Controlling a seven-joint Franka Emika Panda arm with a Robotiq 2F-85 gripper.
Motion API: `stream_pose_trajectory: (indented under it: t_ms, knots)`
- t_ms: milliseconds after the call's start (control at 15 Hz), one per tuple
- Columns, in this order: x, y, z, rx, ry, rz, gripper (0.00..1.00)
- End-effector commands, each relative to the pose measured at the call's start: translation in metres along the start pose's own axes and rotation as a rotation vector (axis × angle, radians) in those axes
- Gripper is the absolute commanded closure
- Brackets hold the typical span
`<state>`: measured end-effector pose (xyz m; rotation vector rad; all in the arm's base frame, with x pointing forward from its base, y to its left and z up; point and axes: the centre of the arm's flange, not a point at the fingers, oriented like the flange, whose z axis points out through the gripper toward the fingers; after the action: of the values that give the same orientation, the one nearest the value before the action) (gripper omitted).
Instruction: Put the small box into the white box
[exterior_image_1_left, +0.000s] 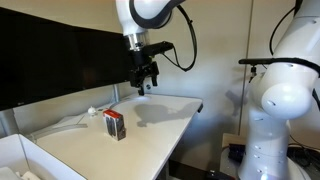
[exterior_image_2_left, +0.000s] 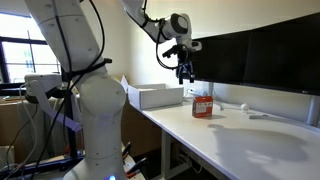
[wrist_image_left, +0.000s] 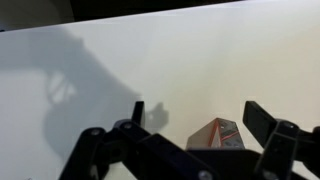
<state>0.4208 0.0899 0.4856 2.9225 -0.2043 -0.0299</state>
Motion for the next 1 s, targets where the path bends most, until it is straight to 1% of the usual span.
stream_pose_trajectory:
  t_ms: [0, 333, 600, 733, 933]
  knots:
    - [0.000, 0.000, 0.000, 0.000, 0.000, 0.000, 0.00]
    - [0.004, -0.004, -0.003, -0.003, -0.010, -0.014, 0.00]
    - [0.012, -0.013, 0.000, -0.052, -0.023, -0.052, 0.00]
    - [0.012, -0.015, 0.002, -0.080, -0.010, -0.054, 0.00]
    - [0.019, -0.019, 0.004, -0.081, 0.020, -0.028, 0.00]
